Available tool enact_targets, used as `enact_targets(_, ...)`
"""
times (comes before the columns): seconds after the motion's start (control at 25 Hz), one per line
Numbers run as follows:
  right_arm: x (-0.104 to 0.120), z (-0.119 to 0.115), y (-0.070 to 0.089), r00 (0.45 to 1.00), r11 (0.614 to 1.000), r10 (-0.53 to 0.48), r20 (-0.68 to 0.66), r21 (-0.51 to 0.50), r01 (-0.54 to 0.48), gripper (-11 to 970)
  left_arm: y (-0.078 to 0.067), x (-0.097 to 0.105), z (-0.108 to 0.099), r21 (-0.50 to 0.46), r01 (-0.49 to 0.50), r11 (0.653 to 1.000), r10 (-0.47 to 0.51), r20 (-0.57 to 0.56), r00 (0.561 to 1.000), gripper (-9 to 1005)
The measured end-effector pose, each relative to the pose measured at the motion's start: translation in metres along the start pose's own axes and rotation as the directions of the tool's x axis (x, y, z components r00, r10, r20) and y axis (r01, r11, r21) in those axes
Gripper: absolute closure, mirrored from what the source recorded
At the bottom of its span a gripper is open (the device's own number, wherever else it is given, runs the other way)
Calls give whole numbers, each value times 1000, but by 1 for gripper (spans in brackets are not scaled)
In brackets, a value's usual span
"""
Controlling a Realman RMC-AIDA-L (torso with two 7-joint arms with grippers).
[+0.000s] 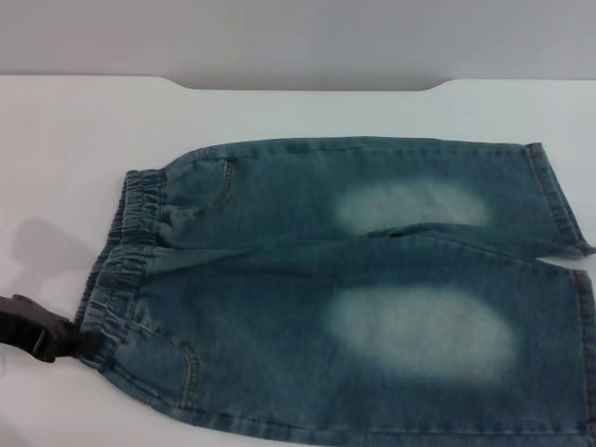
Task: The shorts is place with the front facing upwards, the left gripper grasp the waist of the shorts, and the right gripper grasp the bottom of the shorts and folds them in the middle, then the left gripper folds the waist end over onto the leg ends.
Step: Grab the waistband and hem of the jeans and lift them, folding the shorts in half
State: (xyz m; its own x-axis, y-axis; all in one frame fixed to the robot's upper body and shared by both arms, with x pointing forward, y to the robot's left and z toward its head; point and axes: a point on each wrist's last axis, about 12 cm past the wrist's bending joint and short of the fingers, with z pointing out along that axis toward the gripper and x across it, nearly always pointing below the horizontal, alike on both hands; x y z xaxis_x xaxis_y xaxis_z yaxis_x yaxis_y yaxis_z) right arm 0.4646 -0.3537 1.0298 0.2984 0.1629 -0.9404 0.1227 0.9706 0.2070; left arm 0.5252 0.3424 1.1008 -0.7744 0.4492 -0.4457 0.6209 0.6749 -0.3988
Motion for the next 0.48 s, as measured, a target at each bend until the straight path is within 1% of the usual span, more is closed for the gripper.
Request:
enact_targets(0.08,-3,3,-2,998,998,65,10,-23,-65,422,0,0,0,-1,-3,1000,3,1,1000,800)
enact_targets(0.16,-11,9,-6,986,982,168,19,-88,-166,423,0,-1,0,-5,-6,1000,6,1,1000,864)
enact_targets(0.2,-16,13,-8,973,964,230,12,-143,-226,423,0,-1,0,-5,-8,1000,8,0,1000,896)
enact_targets(0.24,-25,19,-11,955,931,298,-5,-218,-292,423,0,-2,1,-5,-10,1000,10,-1,1000,928)
enact_targets(0.32,-42,29,-13,910,847,407,-77,-342,-408,423,0,-4,1,-3,-15,1000,15,-2,1000,933)
enact_targets(0.36,-54,36,-14,883,783,449,-140,-415,-464,423,-1,-5,2,-2,-17,1000,17,0,1000,936)
enact_targets(0.4,-67,42,-14,861,723,467,-203,-472,-504,423,-1,-6,2,-1,-19,1000,19,2,1000,936)
enact_targets(0.48,-91,53,-13,838,624,443,-320,-561,-544,423,-2,-8,3,2,-23,1000,23,8,1000,936)
